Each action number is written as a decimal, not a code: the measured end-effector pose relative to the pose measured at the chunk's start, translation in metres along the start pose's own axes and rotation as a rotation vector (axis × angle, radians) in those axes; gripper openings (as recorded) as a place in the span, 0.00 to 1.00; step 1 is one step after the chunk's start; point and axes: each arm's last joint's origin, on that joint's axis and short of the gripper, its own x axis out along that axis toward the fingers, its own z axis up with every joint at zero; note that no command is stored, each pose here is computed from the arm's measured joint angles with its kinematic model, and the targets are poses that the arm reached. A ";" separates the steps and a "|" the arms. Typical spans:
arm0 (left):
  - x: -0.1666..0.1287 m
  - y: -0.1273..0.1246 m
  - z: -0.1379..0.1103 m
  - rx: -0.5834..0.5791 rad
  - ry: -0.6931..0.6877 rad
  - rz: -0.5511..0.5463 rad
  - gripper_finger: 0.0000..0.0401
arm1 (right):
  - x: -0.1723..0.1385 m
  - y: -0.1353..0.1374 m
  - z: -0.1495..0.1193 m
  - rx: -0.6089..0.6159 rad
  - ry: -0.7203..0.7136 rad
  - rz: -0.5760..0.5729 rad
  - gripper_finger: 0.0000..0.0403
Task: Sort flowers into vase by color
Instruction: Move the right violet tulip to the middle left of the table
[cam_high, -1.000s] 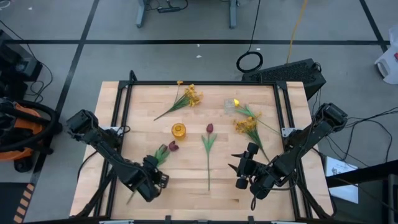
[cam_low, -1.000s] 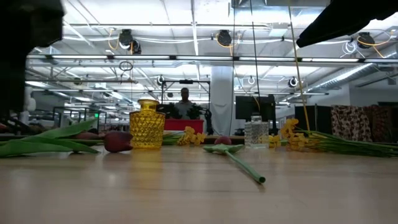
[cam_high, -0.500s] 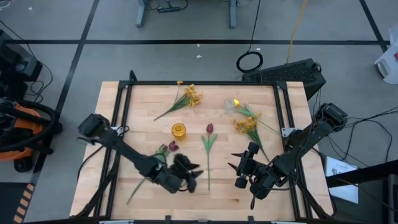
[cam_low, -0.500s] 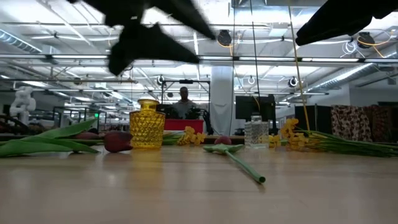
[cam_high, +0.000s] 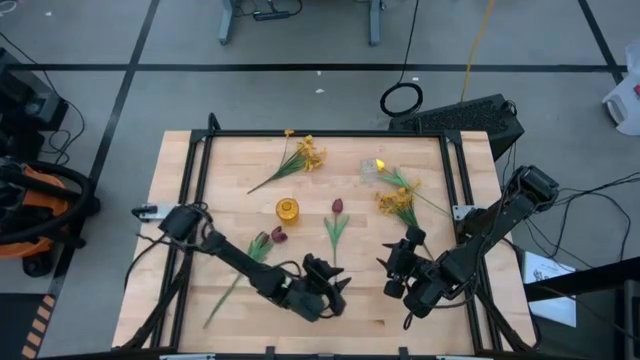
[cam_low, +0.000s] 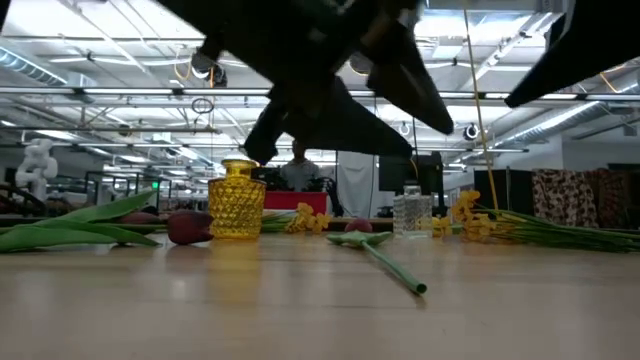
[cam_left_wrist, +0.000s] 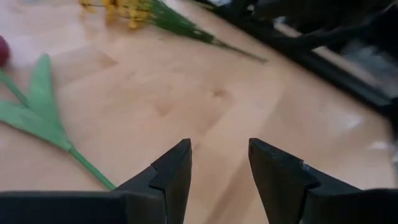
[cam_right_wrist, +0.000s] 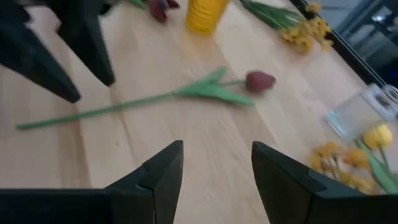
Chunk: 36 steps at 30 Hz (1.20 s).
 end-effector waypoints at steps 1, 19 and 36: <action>0.002 -0.003 0.001 0.013 0.008 0.032 0.42 | 0.000 -0.001 -0.001 -0.004 0.007 -0.010 0.45; 0.029 0.002 0.004 -0.153 -0.003 0.243 0.42 | -0.001 -0.011 -0.006 -0.021 0.040 -0.080 0.45; 0.050 0.035 0.005 -0.201 0.133 0.388 0.42 | -0.001 -0.012 -0.006 -0.029 0.019 -0.097 0.45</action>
